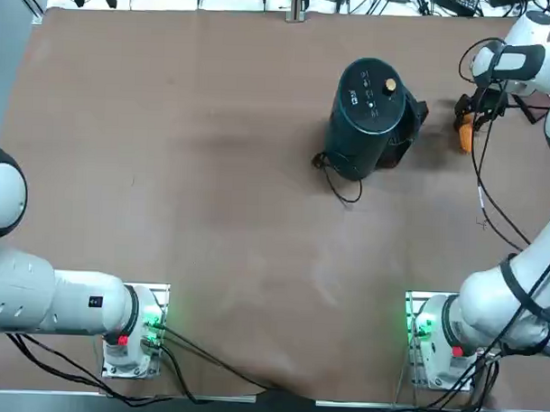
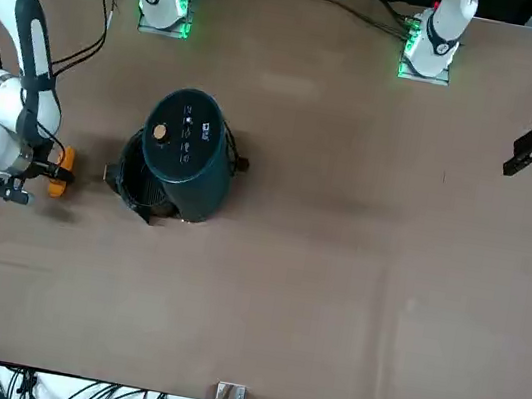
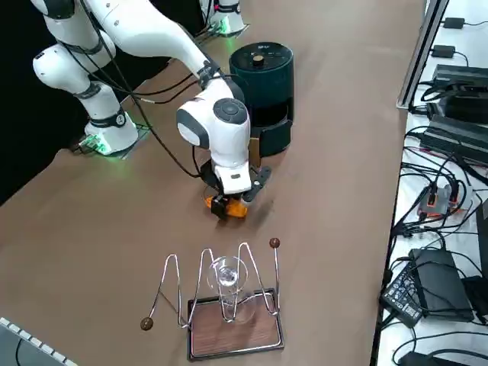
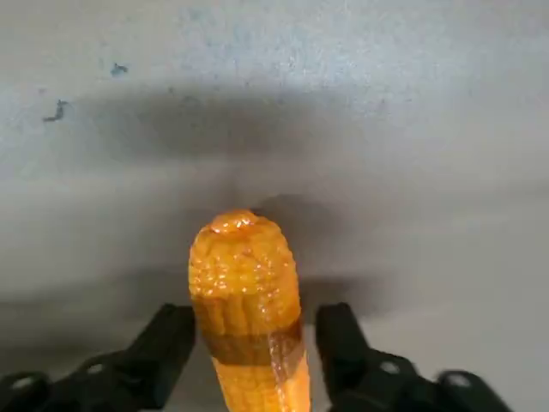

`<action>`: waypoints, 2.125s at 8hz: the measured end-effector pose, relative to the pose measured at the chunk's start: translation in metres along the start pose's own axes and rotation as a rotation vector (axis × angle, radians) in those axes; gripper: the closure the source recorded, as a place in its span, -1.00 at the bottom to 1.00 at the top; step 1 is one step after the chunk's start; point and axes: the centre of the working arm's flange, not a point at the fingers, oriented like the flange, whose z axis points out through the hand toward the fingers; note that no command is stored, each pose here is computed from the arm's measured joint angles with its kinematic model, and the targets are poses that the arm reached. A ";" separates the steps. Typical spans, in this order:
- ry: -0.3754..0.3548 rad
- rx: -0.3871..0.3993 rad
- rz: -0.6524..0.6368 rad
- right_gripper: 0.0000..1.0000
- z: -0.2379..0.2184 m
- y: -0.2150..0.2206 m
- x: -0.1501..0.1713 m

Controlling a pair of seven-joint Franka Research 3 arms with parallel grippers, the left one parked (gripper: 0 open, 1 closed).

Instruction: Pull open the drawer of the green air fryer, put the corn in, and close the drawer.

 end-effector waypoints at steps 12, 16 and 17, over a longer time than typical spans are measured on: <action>-0.062 0.244 -0.220 -0.14 -0.157 -0.190 -0.020; -0.110 0.258 -0.274 -0.14 -0.142 -0.223 -0.028; -0.122 0.258 -0.282 -0.14 -0.136 -0.229 -0.029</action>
